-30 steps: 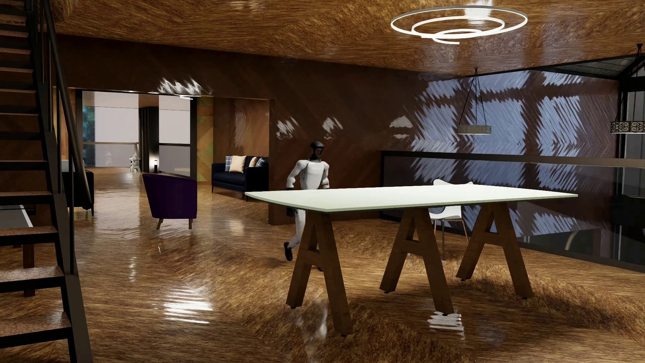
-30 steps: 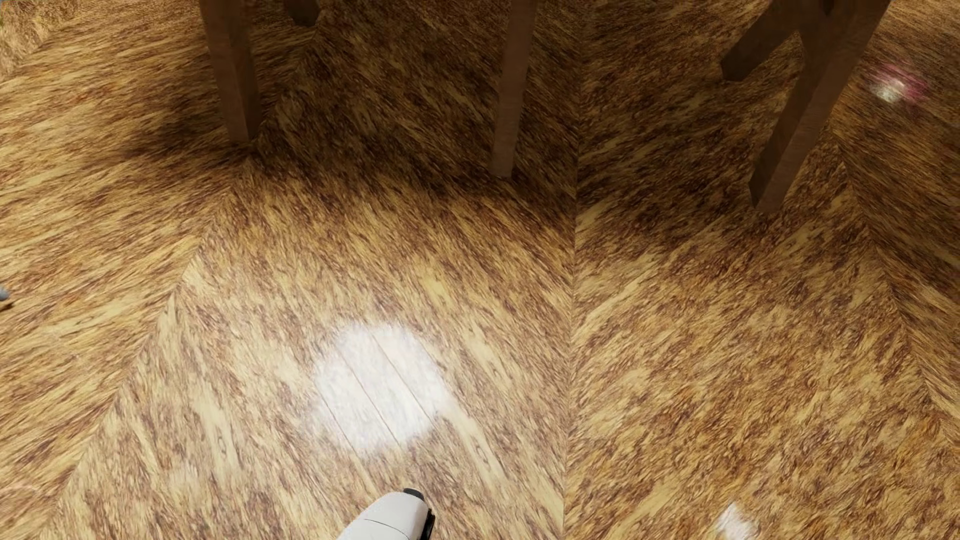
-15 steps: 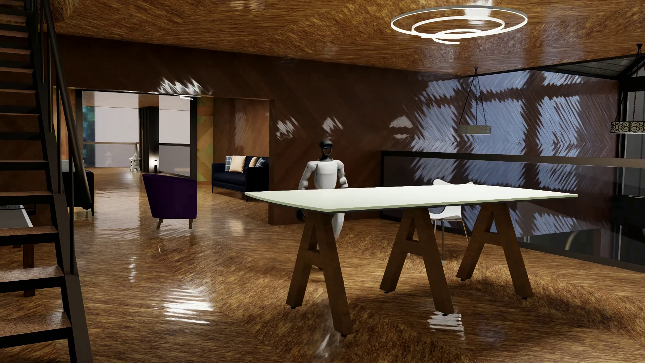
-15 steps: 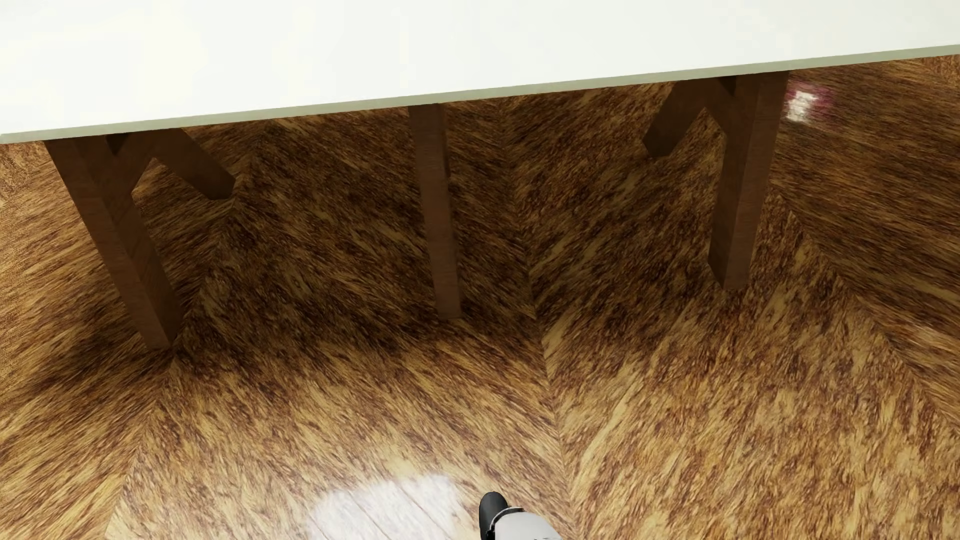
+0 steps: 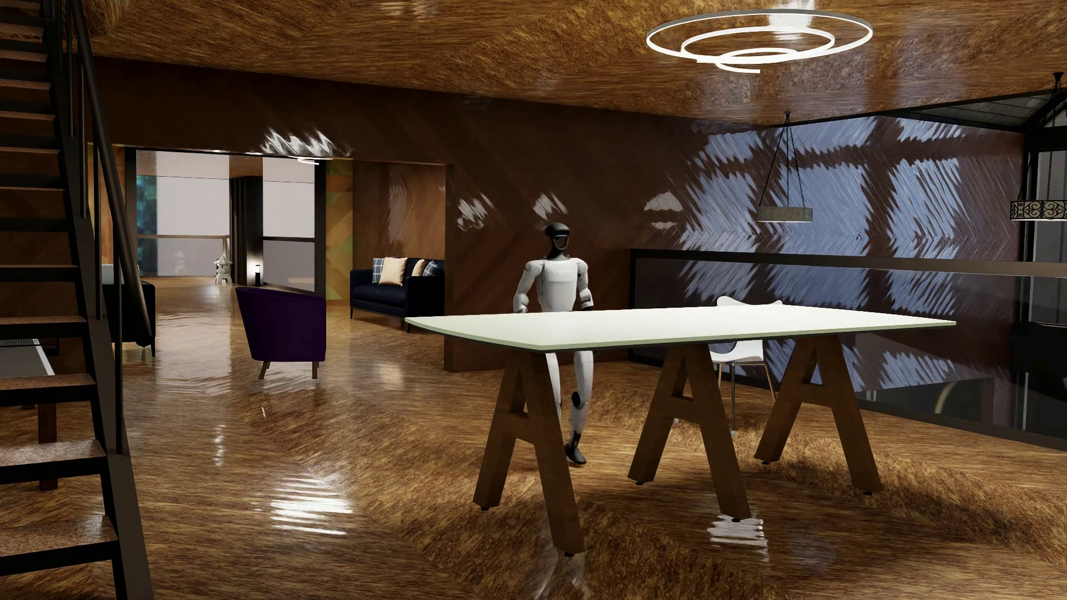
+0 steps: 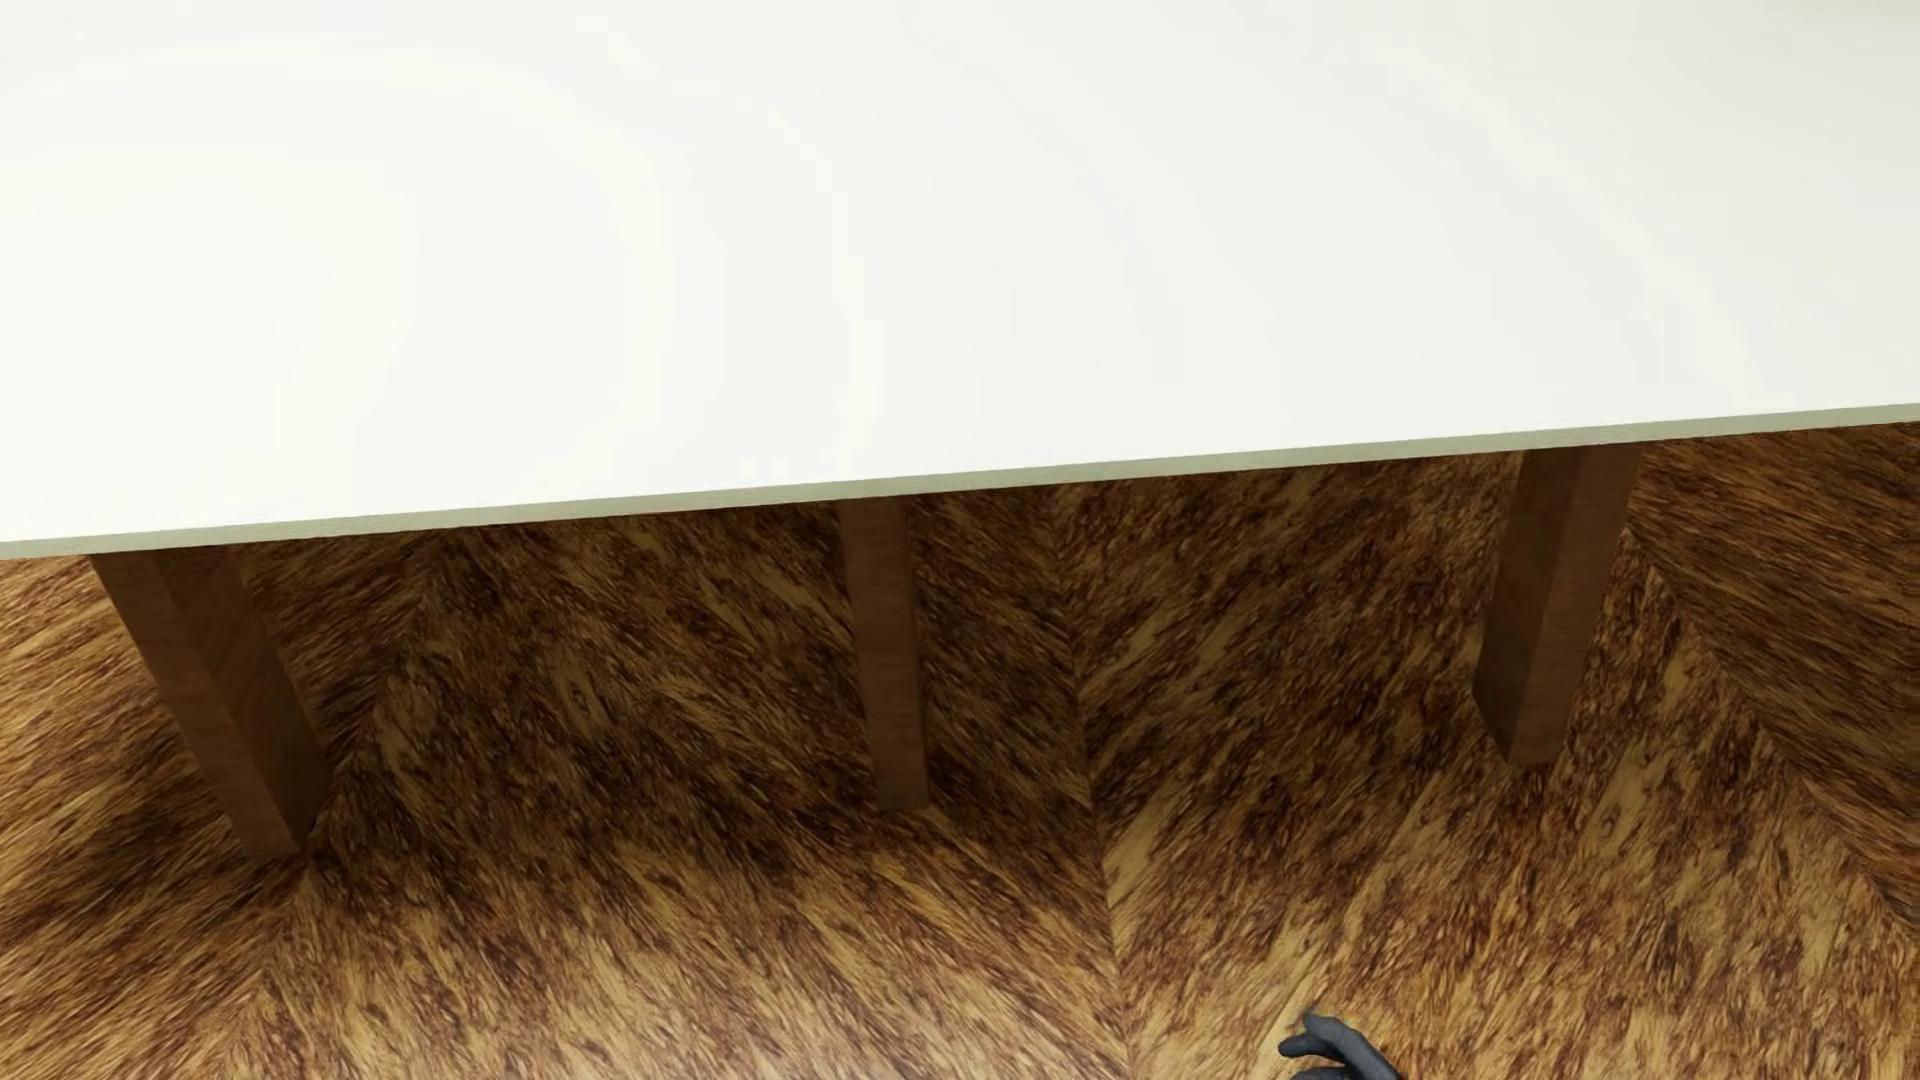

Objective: Move towards the table

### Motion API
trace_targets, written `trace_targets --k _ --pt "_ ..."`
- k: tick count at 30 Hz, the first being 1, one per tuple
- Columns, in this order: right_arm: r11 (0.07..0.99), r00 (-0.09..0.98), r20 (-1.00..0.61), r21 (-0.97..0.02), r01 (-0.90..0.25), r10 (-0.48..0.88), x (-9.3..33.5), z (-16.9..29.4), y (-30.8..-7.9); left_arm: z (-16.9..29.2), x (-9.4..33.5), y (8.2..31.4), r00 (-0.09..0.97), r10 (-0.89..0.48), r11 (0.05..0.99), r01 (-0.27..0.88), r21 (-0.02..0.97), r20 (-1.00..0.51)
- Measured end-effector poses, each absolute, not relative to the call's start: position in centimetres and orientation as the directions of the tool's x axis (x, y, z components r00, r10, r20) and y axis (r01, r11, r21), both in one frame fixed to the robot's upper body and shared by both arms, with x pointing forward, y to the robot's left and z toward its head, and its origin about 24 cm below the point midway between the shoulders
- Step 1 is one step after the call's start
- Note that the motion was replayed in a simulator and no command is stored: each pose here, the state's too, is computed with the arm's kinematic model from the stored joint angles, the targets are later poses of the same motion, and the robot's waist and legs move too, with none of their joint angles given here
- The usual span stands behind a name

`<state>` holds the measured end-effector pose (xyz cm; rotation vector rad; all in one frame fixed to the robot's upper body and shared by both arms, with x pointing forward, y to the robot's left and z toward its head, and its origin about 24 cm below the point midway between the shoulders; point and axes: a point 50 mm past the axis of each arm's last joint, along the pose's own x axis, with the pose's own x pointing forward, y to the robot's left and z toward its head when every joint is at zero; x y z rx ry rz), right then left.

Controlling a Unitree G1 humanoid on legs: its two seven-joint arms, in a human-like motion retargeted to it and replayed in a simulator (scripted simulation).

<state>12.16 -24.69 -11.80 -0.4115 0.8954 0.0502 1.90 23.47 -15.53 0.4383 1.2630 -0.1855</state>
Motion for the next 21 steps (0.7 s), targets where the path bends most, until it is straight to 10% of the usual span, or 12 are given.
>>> trace_targets --k 12,21 --pt "0.938 -0.092 -0.983 -0.12 -0.326 -0.158 -9.9 -15.7 -23.2 -16.0 -0.9 22.4 0.223 0.092 0.92 0.355 0.168 -0.971" --pt "0.937 0.249 -0.957 -0.215 -0.275 -0.146 0.2 -15.8 -23.8 -16.0 0.0 22.3 0.243 0.081 0.911 0.374 0.171 -0.967"
